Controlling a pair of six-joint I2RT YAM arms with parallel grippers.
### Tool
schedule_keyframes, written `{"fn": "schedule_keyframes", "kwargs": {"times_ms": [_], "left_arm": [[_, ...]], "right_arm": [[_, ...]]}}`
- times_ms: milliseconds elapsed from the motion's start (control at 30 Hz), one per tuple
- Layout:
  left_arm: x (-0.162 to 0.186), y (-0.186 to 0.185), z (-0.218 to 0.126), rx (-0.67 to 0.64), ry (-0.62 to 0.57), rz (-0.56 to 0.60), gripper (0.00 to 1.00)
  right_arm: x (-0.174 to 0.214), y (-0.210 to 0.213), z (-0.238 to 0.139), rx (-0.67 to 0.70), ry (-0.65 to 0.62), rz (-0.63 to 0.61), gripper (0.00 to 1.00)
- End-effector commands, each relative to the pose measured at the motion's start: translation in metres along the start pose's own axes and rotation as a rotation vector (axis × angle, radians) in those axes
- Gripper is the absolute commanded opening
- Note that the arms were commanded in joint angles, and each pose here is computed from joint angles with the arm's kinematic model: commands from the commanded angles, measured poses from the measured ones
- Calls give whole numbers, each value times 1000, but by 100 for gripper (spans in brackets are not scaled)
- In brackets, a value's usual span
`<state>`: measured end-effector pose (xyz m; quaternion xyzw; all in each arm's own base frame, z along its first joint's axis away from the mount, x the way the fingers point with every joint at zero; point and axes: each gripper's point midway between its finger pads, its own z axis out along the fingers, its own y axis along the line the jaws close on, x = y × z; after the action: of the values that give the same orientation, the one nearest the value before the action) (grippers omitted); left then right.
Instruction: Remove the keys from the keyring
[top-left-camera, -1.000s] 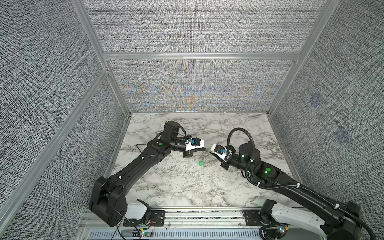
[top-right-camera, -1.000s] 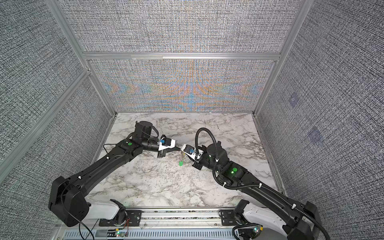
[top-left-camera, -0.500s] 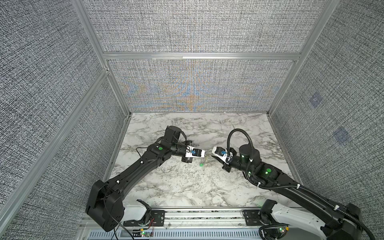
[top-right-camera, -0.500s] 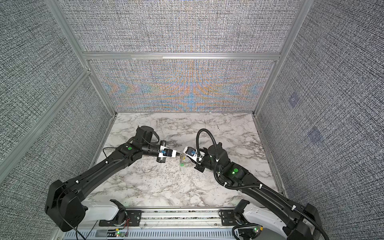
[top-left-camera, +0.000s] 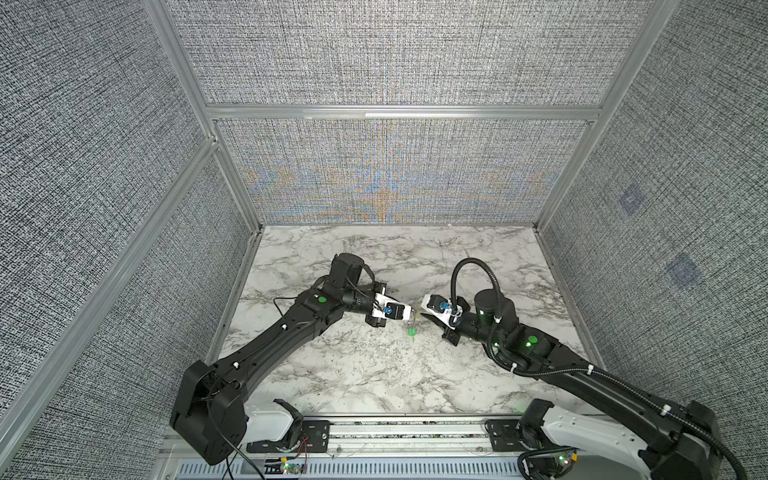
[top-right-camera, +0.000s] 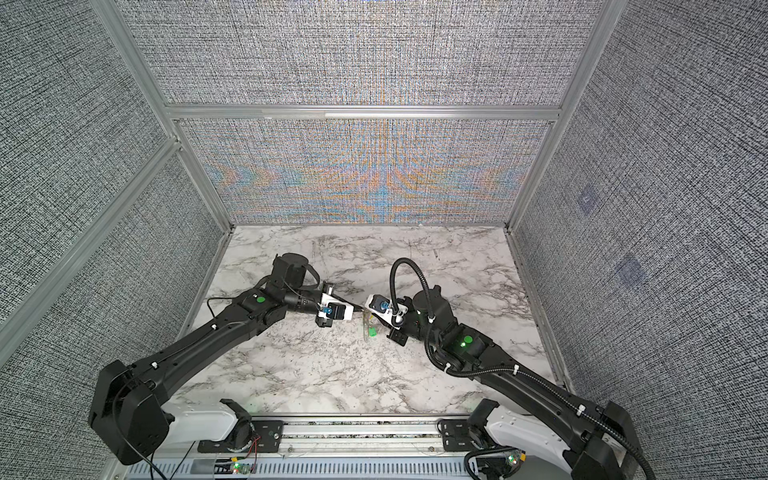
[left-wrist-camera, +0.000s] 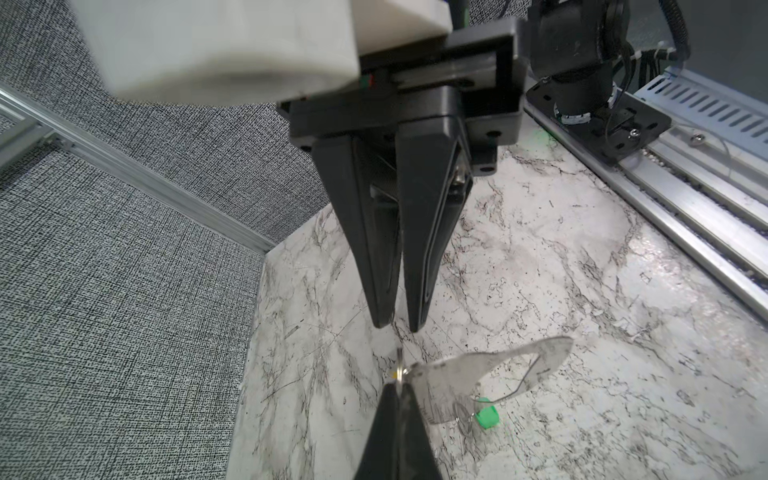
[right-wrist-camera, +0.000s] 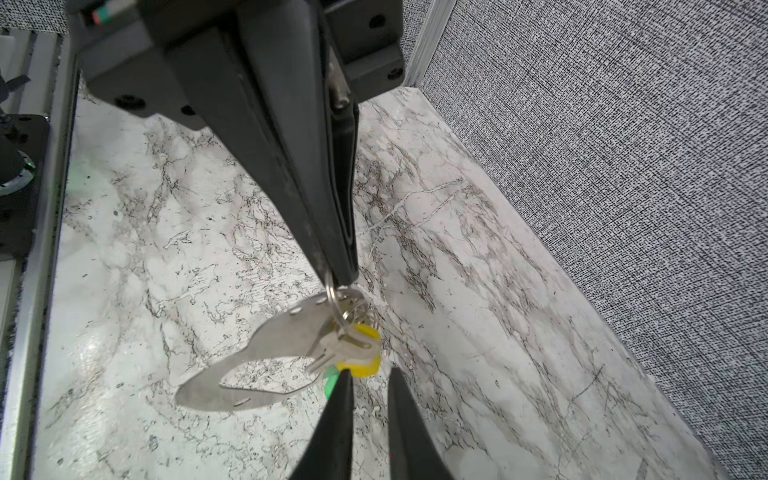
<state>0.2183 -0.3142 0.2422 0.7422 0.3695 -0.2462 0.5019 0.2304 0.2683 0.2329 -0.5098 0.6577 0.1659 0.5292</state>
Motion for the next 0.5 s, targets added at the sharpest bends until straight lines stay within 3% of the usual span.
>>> {"fn": "schedule_keyframes", "kwargs": {"times_ms": [0, 467], "left_arm": [[-11, 4, -1, -14, -60, -9, 0], [-22, 1, -3, -24, -131, -122, 0]], "right_arm": [[-12, 0, -1, -3, -59, -6, 18], [-29, 0, -6, -6, -111, -29, 17]]}}
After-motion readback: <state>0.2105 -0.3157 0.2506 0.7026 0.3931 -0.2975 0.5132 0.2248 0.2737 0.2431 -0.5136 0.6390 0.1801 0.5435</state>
